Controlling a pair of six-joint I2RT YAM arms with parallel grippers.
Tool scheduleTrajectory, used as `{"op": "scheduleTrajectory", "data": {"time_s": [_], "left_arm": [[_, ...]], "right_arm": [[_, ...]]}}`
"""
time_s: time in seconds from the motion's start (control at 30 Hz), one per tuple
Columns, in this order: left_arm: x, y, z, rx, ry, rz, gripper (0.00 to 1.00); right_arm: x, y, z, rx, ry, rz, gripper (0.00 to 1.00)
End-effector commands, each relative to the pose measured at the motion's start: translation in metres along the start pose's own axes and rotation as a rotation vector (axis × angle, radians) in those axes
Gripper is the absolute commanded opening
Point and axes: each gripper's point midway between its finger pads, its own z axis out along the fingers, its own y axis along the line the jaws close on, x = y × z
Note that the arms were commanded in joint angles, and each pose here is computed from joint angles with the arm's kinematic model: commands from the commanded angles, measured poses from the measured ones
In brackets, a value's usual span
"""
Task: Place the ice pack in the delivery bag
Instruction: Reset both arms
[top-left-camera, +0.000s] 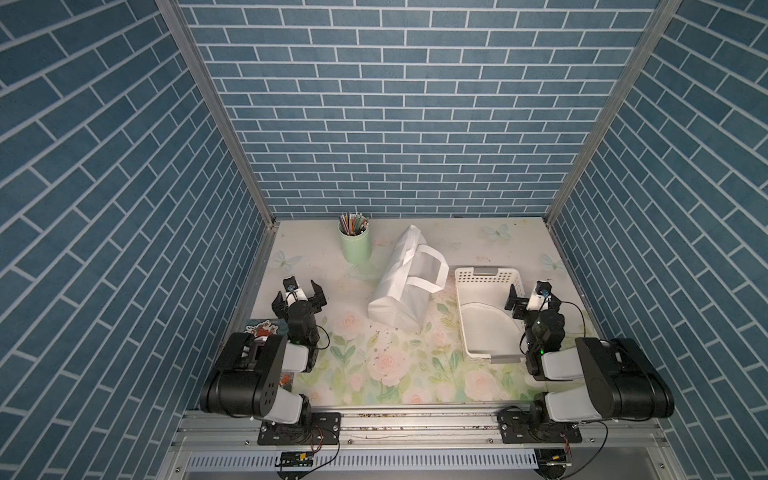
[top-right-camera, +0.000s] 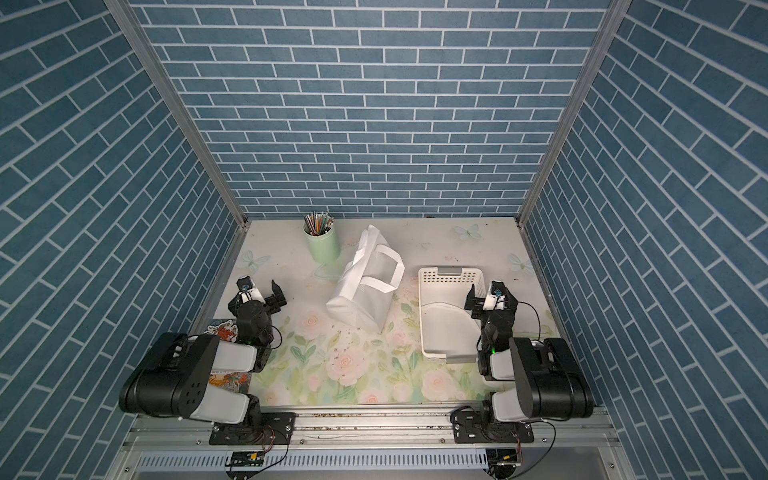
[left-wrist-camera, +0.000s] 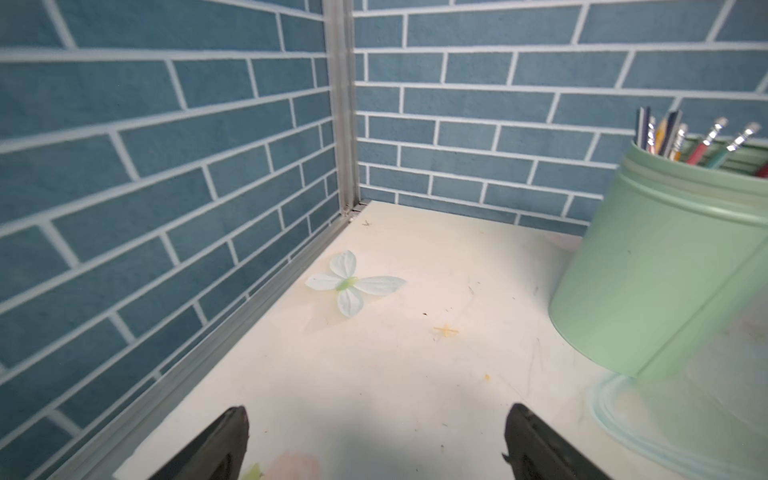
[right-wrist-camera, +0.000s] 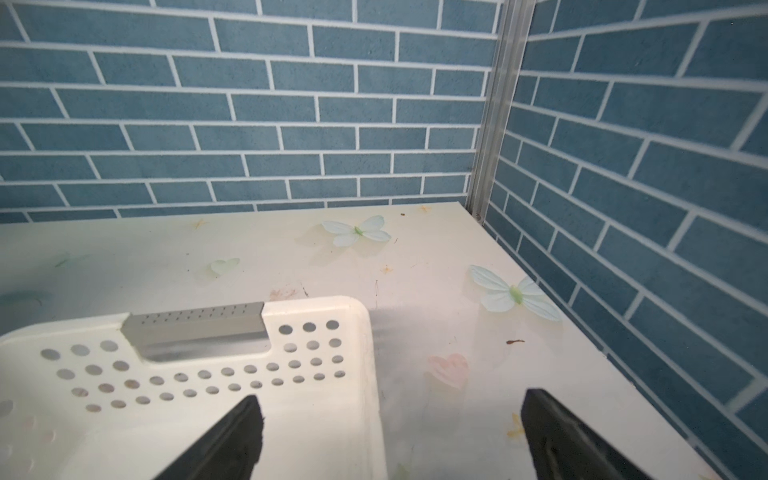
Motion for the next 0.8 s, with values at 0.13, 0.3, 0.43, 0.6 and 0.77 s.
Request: {"op": "scheduleTrajectory", "data": {"time_s": [0.13,0.3,0.43,0.6,0.77], "left_arm": [[-0.023,-0.012,-0.001,0.078,-0.093,-0.007,1.0],[-0.022,-0.012,-0.001,0.08,-0.093,-0.007,0.99],[-0.022,-0.012,-0.001,0.08,-0.091,-0.006,1.0],[-0.022,-0.012,-0.001,0.079,-0.091,-0.006,1.0],[-0.022,-0.012,-0.001,0.08,-0.091,-0.007,0.99]], "right_arm": [[-0.009,0.02,0.025,-0.105,0.001,-0.061,1.0],[-0.01,0.019,0.024,-0.097,0.001,-0.063,1.0],[-0.01,0.022,0.024,-0.113,0.002,-0.068,1.0],[-0.009,0.024,0.024,-0.125,0.003,-0.073,1.0],[-0.009,0.024,0.024,-0.124,0.003,-0.073,1.0]]}}
